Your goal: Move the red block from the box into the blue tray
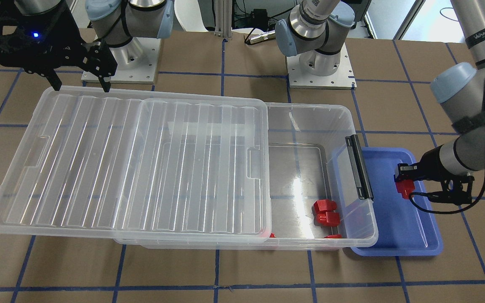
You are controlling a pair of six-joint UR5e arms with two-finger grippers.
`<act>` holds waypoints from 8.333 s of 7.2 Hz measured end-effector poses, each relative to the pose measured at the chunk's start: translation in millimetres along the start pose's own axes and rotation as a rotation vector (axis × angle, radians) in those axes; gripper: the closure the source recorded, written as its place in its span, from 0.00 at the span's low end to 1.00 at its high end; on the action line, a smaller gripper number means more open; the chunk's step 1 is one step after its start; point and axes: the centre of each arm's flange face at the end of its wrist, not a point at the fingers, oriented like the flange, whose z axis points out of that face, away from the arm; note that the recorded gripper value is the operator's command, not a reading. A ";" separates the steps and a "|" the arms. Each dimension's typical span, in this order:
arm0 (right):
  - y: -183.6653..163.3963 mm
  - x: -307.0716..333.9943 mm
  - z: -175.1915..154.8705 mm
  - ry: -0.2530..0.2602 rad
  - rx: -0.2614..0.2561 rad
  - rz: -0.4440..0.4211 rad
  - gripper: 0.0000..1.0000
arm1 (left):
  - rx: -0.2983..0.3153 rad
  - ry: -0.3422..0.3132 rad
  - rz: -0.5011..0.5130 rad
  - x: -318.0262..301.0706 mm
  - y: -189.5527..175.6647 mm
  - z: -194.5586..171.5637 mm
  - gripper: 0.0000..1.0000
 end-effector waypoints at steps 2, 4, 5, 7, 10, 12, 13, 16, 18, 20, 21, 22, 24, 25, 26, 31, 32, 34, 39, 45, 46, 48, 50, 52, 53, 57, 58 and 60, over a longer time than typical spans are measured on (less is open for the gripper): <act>0.0 0.1 0.0 0.000 0.000 0.000 0.00 | -0.031 0.015 -0.006 -2.4 -7.9 30.9 1.00; -0.2 0.7 0.7 0.001 -0.001 0.000 0.00 | -0.044 0.018 -0.019 -5.5 -17.8 48.3 1.00; -0.7 2.3 1.3 0.002 -0.003 -0.005 0.00 | -0.048 0.019 -0.034 -5.8 -21.0 54.8 1.00; -3.6 19.9 -1.6 0.054 -0.008 -0.042 0.00 | -0.055 0.022 -0.039 -6.0 -24.4 62.9 0.95; -9.0 100.1 -7.3 0.088 -0.026 -0.137 0.00 | -0.073 0.029 -0.039 -6.7 -28.0 75.2 0.00; -7.8 173.5 -6.2 0.086 -0.042 -0.215 0.00 | -0.074 0.027 -0.039 -6.1 -28.1 73.4 0.00; -4.4 211.9 -0.9 0.077 -0.054 -0.235 0.00 | -0.066 0.023 -0.035 -3.3 -26.8 65.1 0.00; -32.9 281.3 69.0 0.037 -0.108 -0.182 0.00 | 0.011 -0.013 -0.022 7.8 -18.8 -17.3 0.00; -44.5 291.6 120.5 0.017 -0.144 -0.096 0.00 | 0.061 -0.043 0.023 52.3 -12.6 -93.5 0.00; -36.3 287.6 159.2 0.023 -0.135 -0.047 0.00 | 0.108 -0.070 0.012 124.6 17.7 -151.4 0.00; -32.3 284.4 169.8 0.025 -0.131 -0.027 0.00 | 0.132 -0.074 -0.013 155.5 40.5 -172.3 0.00; -31.8 277.5 174.8 0.027 -0.129 -0.008 0.00 | 0.152 -0.079 -0.019 181.9 61.6 -188.6 0.00; -38.4 248.5 177.5 0.031 -0.126 -0.005 0.00 | 0.159 -0.088 -0.015 211.4 82.5 -198.3 0.00; -41.9 232.2 178.1 0.030 -0.125 -0.025 0.00 | 0.141 -0.086 -0.006 218.4 90.1 -197.2 0.00; -44.6 218.7 178.4 0.027 -0.123 -0.044 0.00 | 0.123 -0.082 0.005 222.9 100.0 -197.3 0.00; -56.3 115.0 176.0 0.039 -0.088 -0.086 0.00 | 0.082 -0.069 0.004 227.6 123.4 -180.5 0.00; -58.5 90.6 175.2 0.045 -0.067 -0.099 0.00 | 0.081 -0.072 0.006 227.3 124.1 -179.4 0.00; -58.7 69.2 175.0 0.048 -0.054 -0.115 0.00 | 0.079 -0.078 0.010 226.7 124.1 -178.7 0.00; -64.2 38.4 166.4 0.035 -0.017 -0.171 0.00 | 0.073 -0.074 -0.001 226.8 122.5 -175.9 0.00; -32.3 40.3 5.1 0.043 0.018 -0.123 0.00 | 0.068 -0.077 -0.011 237.7 118.3 -170.3 0.00; -23.7 31.8 -3.6 0.034 0.019 -0.084 0.00 | 0.069 -0.078 -0.015 239.4 118.5 -170.5 0.00; -16.1 0.2 -2.6 0.008 0.009 -0.045 0.00 | 0.073 -0.080 -0.017 240.2 120.0 -172.0 0.00; -14.6 -11.2 -0.1 0.003 0.006 -0.055 0.00 | 0.078 -0.083 -0.012 240.3 123.1 -174.0 0.00; -17.5 -12.8 3.1 -0.001 0.003 -0.057 0.00 | 0.080 -0.085 -0.008 240.3 124.4 -175.0 0.00; -18.5 -12.9 4.2 -0.001 0.002 -0.057 0.00 | 0.080 -0.085 -0.008 240.3 124.6 -175.2 0.00; -20.0 -12.2 4.4 0.007 0.002 -0.058 0.00 | 0.078 -0.087 -0.005 240.2 125.4 -174.8 0.00; -20.5 -12.1 4.0 0.008 0.002 -0.058 0.00 | 0.080 -0.086 -0.006 240.3 125.7 -175.2 0.00; -20.8 -12.0 4.3 0.010 0.002 -0.058 0.00 | 0.076 -0.083 -0.011 240.4 123.9 -173.1 0.00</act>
